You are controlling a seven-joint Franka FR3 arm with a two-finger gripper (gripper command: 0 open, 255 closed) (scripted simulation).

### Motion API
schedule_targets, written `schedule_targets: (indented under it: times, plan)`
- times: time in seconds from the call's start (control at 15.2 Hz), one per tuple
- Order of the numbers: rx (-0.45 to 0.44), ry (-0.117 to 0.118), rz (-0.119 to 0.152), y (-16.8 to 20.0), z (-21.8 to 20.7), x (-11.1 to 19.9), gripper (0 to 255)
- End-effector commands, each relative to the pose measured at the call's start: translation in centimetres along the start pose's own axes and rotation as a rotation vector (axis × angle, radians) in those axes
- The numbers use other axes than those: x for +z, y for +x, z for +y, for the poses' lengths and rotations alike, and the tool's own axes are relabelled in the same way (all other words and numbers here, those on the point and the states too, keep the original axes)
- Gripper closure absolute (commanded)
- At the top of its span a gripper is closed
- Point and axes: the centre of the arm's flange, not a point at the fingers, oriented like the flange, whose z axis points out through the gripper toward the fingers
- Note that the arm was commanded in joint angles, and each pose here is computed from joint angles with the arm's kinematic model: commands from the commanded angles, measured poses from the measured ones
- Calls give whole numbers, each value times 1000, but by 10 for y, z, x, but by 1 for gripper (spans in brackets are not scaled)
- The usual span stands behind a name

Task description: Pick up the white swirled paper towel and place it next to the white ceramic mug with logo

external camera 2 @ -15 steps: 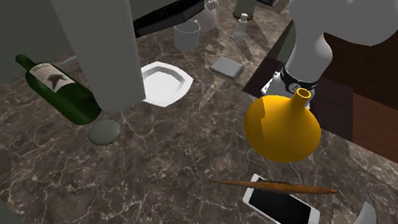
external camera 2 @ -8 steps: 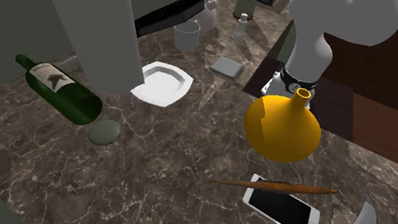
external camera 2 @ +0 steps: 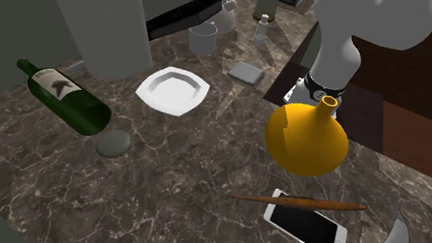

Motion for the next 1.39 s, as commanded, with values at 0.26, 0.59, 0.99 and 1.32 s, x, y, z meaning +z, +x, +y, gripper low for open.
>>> schedule_targets:
  times: [0.26, 0.59, 0.99, 1.32]
  plan:
    - [0, 0, -1, -39, 9, -14, 255]
    - [0, 0, -1, -103, 25, -13, 255]
    - [0, 0, -1, -179, 44, -11, 255]
    - [0, 0, -1, -244, 60, -11, 255]
